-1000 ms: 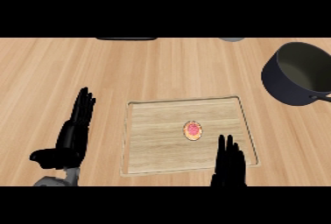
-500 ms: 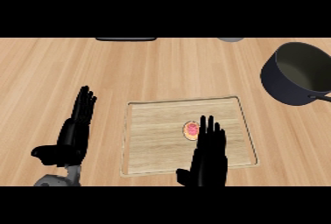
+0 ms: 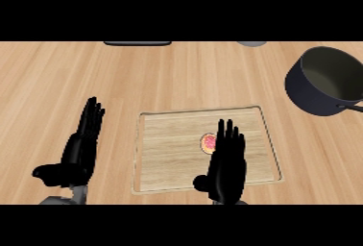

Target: Pick the cupcake from the tray and place it in the pot

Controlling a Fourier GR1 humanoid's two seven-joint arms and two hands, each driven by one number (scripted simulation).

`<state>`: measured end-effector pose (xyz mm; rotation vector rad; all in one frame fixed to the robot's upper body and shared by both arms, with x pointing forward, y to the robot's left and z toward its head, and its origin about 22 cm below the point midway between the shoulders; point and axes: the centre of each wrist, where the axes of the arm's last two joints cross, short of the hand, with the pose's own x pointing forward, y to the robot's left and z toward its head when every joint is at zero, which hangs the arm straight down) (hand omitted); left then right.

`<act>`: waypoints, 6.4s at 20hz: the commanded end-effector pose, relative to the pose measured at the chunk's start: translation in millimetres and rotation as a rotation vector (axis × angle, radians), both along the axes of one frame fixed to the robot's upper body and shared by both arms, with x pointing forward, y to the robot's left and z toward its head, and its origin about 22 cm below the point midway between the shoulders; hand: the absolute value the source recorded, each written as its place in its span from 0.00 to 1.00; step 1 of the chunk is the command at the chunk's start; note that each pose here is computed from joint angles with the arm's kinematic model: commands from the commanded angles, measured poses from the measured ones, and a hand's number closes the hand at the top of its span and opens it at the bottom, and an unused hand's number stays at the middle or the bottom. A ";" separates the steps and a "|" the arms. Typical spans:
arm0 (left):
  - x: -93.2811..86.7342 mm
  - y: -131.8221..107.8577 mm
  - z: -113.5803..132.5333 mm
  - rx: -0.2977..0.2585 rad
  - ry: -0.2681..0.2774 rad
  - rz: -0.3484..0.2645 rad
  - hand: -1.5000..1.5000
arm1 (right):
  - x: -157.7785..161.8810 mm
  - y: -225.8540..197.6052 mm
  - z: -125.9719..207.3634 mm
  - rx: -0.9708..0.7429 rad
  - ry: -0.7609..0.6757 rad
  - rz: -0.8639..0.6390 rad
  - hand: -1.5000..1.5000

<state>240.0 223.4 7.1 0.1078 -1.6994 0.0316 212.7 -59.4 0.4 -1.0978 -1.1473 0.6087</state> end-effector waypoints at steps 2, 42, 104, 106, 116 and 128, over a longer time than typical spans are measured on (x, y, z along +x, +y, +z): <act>2.5 -4.0 -15.1 0.009 -0.015 0.011 0.50 | 21.8 5.5 -7.4 -0.066 -0.051 -0.103 1.00; -13.6 6.4 1.4 -0.020 0.002 0.007 0.50 | -11.5 -117.4 118.4 -0.254 -0.344 0.368 1.00; 6.7 -4.5 16.4 0.001 -0.018 -0.026 0.50 | 63.5 -486.8 63.4 0.649 -0.520 -0.041 0.00; 7.1 -0.7 3.5 -0.007 -0.012 -0.037 0.50 | 66.2 -485.8 63.3 0.651 -0.565 -0.055 0.00; -7.2 -2.4 -1.7 -0.016 -0.023 -0.039 0.50 | 6.6 -525.3 60.4 0.632 -0.600 -0.034 0.00; 10.9 -6.2 0.8 -0.015 -0.029 -0.036 0.50 | -10.9 -543.1 79.1 0.666 -0.734 -0.166 0.00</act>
